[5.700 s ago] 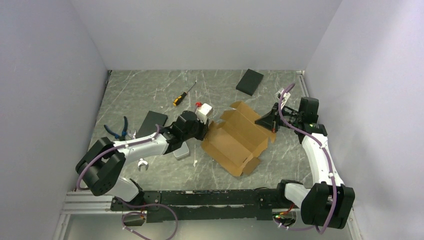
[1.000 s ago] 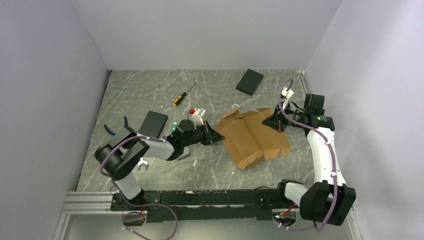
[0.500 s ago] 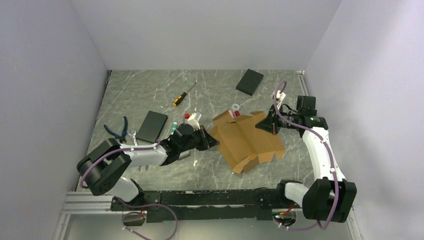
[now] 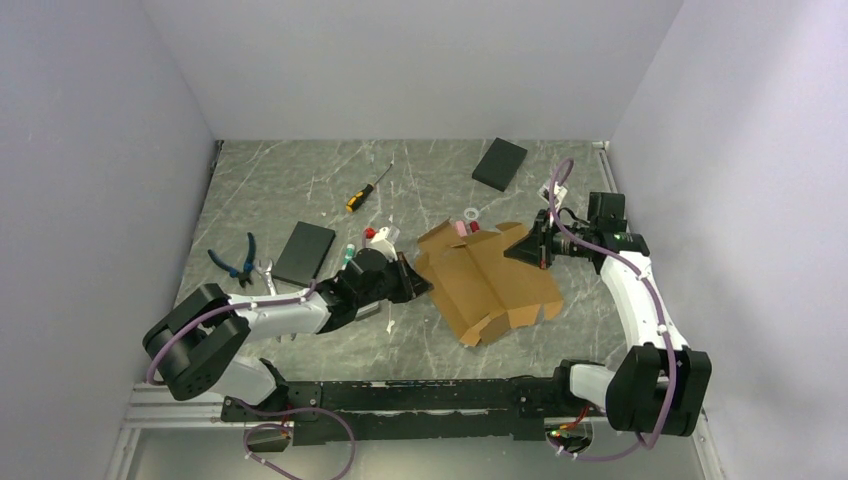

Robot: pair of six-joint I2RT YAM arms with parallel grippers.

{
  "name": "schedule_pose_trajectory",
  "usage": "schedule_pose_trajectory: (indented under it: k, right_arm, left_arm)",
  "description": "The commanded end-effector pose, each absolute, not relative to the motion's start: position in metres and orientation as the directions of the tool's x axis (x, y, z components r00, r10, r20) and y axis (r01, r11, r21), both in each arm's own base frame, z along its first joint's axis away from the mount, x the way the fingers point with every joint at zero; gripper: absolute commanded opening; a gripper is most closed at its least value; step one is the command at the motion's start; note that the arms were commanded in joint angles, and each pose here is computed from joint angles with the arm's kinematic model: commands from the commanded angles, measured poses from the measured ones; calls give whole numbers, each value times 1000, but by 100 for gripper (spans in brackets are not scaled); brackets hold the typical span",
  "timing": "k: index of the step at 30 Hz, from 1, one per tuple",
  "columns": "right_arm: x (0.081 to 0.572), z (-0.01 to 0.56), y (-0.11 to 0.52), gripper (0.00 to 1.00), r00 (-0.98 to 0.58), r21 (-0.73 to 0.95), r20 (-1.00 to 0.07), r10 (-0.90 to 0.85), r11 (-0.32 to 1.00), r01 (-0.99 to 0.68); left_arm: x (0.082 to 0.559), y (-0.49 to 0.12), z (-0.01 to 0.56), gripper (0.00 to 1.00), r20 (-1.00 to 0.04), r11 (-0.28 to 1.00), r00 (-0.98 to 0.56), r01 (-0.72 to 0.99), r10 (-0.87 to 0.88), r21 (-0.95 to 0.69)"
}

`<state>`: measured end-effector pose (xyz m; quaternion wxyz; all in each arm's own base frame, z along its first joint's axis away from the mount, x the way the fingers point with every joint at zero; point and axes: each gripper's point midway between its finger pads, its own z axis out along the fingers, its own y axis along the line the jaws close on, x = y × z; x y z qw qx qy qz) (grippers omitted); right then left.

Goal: Fold the paper box

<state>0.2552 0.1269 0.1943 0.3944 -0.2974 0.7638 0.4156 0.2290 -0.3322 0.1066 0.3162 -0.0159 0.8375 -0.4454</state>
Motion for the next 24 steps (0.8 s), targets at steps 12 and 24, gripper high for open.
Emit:
schedule_pose_trajectory:
  k: [12, 24]
  right_arm:
    - [263, 193, 139, 0, -567, 512, -823, -23, 401, -759]
    - [261, 198, 140, 0, -550, 500, -835, -14, 399, -769]
  left_arm:
    - [241, -333, 106, 0, -475, 689, -819, 141, -321, -711]
    - [244, -334, 113, 7, -409, 706, -837, 38, -364, -707]
